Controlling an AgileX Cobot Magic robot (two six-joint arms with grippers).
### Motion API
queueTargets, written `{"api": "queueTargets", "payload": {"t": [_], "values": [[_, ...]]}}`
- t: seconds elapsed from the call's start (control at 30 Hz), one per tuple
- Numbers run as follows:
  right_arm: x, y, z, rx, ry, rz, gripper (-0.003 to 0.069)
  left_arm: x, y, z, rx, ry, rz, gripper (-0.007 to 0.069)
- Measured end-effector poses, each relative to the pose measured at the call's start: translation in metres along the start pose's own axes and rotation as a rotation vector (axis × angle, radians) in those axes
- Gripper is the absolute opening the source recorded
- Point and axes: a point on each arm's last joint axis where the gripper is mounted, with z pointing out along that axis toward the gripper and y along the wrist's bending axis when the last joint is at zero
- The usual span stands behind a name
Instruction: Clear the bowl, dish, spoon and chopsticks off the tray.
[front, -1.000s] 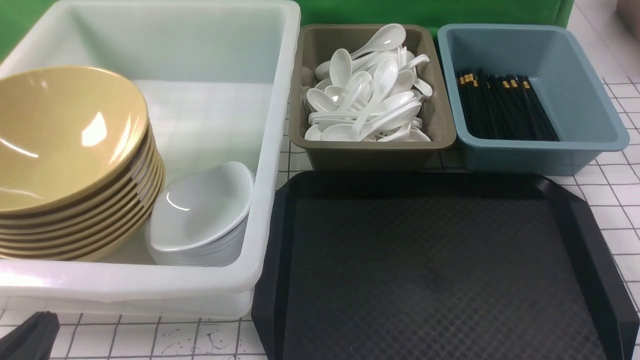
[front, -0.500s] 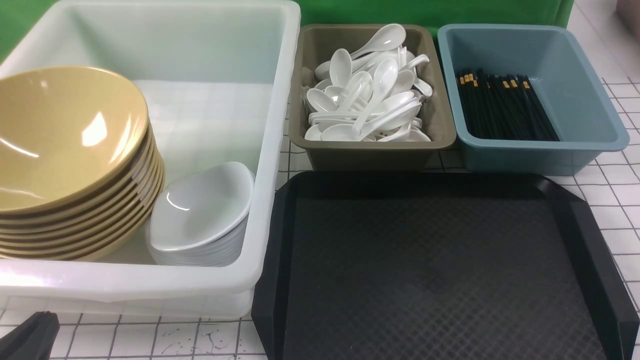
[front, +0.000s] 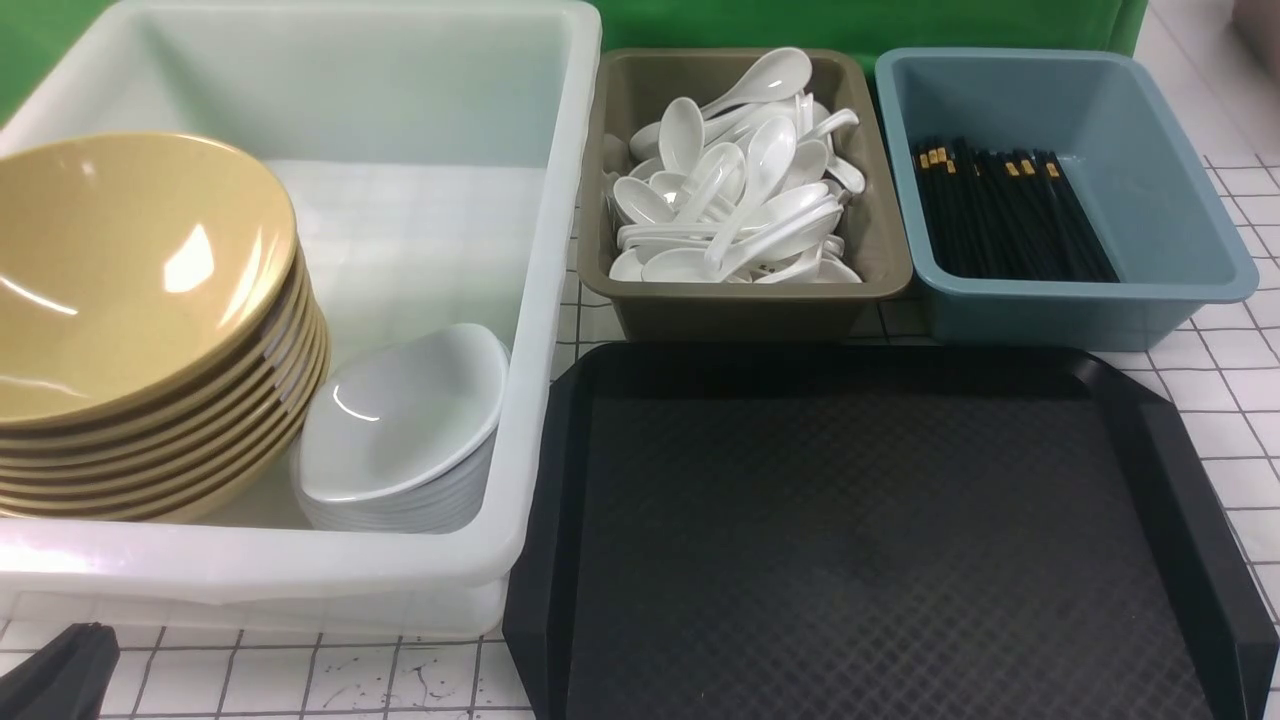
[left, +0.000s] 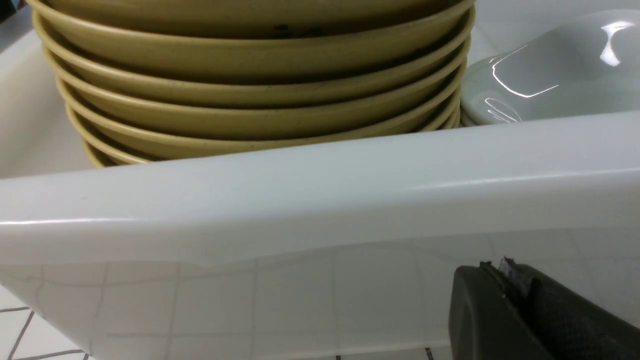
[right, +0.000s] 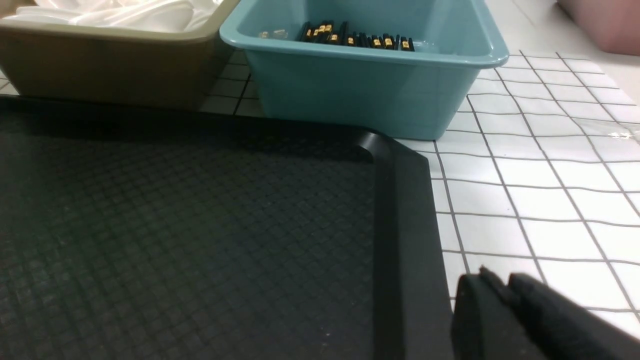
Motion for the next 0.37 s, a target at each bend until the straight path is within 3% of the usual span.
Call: {"api": "queueTargets", "payload": {"t": [0.37], "values": [[0.0000,0.0000,0.0000,0.000,0.000,0.000,0.0116,0.0000,0.0000,0.0000,0.000,0.000,0.000,-0.0012]]}}
